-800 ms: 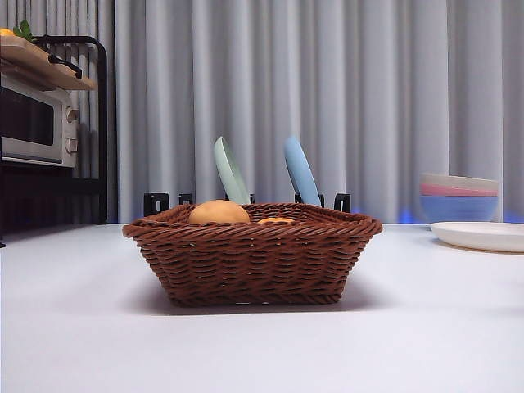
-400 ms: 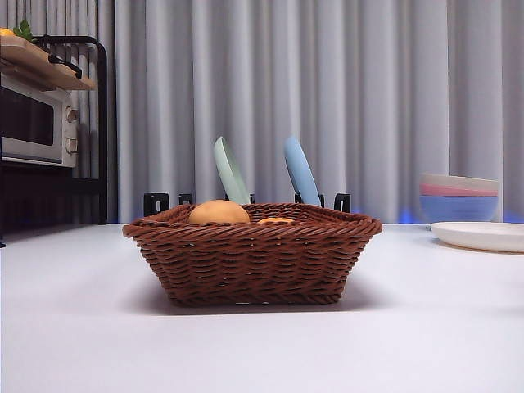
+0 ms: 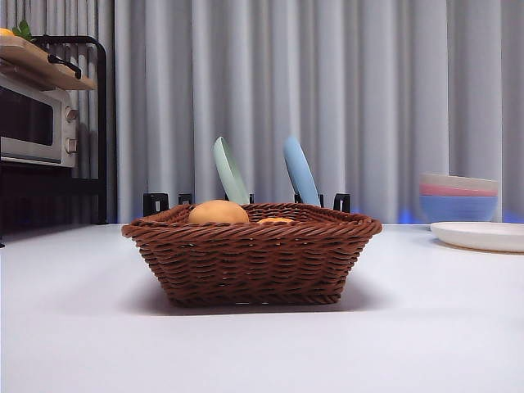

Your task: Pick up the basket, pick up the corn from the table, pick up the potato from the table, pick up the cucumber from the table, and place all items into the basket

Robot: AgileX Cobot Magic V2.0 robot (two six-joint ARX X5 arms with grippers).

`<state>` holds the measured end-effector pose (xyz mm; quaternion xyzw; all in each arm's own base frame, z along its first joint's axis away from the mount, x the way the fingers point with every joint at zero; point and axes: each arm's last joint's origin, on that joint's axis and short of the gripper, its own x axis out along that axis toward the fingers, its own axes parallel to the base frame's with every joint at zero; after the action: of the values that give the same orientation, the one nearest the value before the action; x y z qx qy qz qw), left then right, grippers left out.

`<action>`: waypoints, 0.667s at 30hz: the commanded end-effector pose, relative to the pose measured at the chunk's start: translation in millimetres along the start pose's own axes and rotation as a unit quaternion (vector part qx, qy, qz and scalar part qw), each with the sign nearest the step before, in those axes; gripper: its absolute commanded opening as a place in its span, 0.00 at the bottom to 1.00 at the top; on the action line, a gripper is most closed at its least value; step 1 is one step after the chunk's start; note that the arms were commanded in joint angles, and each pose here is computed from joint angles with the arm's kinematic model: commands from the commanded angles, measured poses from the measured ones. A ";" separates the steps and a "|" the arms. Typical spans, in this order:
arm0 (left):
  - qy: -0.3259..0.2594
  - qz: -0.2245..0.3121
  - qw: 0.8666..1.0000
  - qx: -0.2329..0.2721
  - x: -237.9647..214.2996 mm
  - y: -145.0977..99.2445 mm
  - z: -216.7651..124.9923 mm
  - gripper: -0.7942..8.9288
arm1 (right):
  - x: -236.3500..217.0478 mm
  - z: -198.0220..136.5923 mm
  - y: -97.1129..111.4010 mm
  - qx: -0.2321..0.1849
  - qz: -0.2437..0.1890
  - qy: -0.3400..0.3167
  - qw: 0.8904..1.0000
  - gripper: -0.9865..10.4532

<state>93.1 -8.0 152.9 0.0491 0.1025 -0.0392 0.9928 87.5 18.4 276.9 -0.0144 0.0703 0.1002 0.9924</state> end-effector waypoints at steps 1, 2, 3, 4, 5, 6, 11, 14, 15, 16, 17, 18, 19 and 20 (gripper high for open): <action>0.005 0.001 1.000 0.002 1.4 -0.2 -4.1 0.08 | -1.2 -29.3 -1.1 -0.010 0.024 -0.011 1.000 0.09; 0.005 0.001 1.000 0.002 1.4 -0.2 -4.1 0.08 | -1.1 -39.2 -1.9 -0.010 0.021 -0.014 1.000 0.09; 0.005 0.000 1.000 0.002 1.4 -0.2 -4.1 0.08 | -0.6 -47.6 -2.8 -0.012 0.014 -0.014 1.000 0.09; 0.005 0.001 1.000 0.002 1.4 -0.2 -4.1 0.08 | 0.2 -55.4 -3.6 -0.014 0.010 -0.014 1.000 0.09; 0.005 0.001 1.000 0.002 1.4 -0.2 -4.1 0.08 | 1.5 -65.3 -4.4 -0.014 0.007 -0.011 1.000 0.09; 0.005 0.001 1.000 0.002 1.4 -0.2 -4.1 0.08 | 3.0 -72.3 -4.8 -0.013 0.004 -0.009 1.000 0.09; 0.005 0.001 1.000 0.002 1.4 -0.2 -4.1 0.08 | 16.3 -101.3 -5.8 -0.015 -0.001 -0.023 1.000 0.09; 0.005 0.001 1.000 0.002 1.4 -0.2 -4.1 0.08 | 21.1 -109.2 -5.7 -0.016 0.006 -0.036 0.999 0.09; 0.005 0.001 1.000 0.002 1.4 -0.1 -4.1 0.08 | 21.7 -110.5 -5.4 -0.016 0.012 -0.037 0.999 0.09; 0.005 0.001 1.000 0.002 1.4 -0.2 -4.1 0.08 | 22.2 -111.9 -5.4 -0.017 0.011 -0.036 0.999 0.09; 0.005 0.001 1.000 0.002 1.4 -0.2 -4.1 0.08 | 22.9 -114.0 -5.4 -0.020 0.012 -0.033 0.999 0.09; 0.005 0.001 1.000 0.002 1.4 -0.2 -4.1 0.08 | 23.6 -116.1 -5.4 -0.020 0.012 -0.030 0.999 0.09; 0.005 0.001 1.000 0.002 1.4 -0.2 -4.1 0.08 | 24.3 -118.7 -5.4 -0.019 0.012 -0.026 0.999 0.09; 0.005 0.001 1.000 0.002 1.4 -0.1 -4.1 0.08 | 24.4 -120.8 -5.4 -0.018 0.012 -0.015 1.000 0.09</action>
<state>93.1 -8.0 152.9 0.0491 0.1025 -0.0392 0.9928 95.1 12.7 159.2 -0.0255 0.0474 0.1131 0.9921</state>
